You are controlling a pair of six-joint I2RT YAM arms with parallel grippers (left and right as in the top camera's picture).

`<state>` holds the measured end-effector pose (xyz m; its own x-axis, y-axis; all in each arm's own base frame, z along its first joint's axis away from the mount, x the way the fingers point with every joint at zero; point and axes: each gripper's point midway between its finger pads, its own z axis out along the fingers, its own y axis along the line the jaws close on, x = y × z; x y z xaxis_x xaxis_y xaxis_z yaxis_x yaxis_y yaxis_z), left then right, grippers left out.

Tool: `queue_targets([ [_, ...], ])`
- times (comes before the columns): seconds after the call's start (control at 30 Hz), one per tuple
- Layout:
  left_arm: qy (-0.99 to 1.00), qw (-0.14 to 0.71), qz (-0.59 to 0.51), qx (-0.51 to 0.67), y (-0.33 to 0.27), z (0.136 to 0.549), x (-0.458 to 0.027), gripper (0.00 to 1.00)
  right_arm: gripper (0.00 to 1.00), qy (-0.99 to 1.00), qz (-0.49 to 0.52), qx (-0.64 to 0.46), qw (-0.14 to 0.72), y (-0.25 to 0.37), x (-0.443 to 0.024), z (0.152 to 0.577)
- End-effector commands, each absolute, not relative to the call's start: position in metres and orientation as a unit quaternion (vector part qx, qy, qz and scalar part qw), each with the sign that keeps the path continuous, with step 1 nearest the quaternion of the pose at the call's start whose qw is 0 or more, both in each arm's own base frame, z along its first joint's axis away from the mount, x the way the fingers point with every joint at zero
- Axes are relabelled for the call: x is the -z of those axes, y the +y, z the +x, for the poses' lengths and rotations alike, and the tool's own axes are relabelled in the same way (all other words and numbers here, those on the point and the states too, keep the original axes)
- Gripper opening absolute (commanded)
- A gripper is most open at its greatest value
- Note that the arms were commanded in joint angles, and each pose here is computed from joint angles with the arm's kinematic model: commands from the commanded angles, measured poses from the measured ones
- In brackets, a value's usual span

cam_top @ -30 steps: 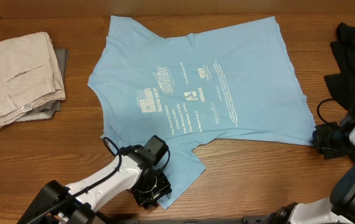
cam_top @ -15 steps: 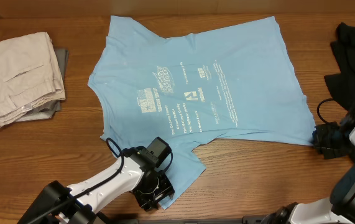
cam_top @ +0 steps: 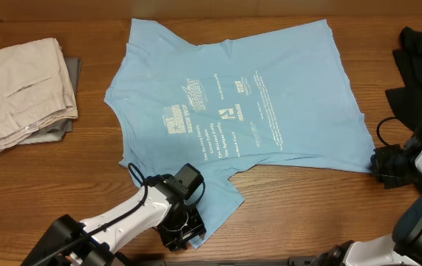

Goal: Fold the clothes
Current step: 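Grasp the lower-left hem corner with the left gripper and lift it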

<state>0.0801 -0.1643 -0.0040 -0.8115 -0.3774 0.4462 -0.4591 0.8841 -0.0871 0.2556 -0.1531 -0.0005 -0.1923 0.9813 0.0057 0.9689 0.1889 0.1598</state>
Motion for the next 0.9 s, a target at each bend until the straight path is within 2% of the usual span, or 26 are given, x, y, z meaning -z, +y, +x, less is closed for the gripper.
queue_targets([
  [0.0, -0.962, 0.191, 0.177, -0.079, -0.159, 0.088, 0.004, 0.53, 0.22, 0.768, 0.636, -0.071, 0.037, -0.147, 0.006, 0.251],
  [0.37, -0.984, 0.139, 0.101, -0.056, -0.147, 0.103, 0.009, 0.54, 0.22, 0.768, 0.634, -0.079, 0.037, -0.145, 0.006, 0.252],
  [0.53, -0.989, 0.119, 0.045, -0.072, -0.153, 0.11, 0.01, 0.47, 0.22, 0.768, 0.634, -0.08, 0.038, -0.144, 0.006, 0.253],
  [0.63, -0.992, 0.107, 0.021, -0.066, -0.155, 0.11, 0.011, 0.46, 0.22, 0.768, 0.634, -0.08, 0.038, -0.144, 0.006, 0.253],
  [0.73, -0.995, 0.091, -0.015, -0.043, -0.155, 0.106, 0.013, 0.49, 0.23, 0.768, 0.634, -0.08, 0.038, -0.145, 0.006, 0.253],
  [0.87, -0.996, 0.072, -0.055, -0.026, -0.16, 0.101, 0.015, 0.58, 0.23, 0.768, 0.634, -0.08, 0.038, -0.145, 0.006, 0.253],
])
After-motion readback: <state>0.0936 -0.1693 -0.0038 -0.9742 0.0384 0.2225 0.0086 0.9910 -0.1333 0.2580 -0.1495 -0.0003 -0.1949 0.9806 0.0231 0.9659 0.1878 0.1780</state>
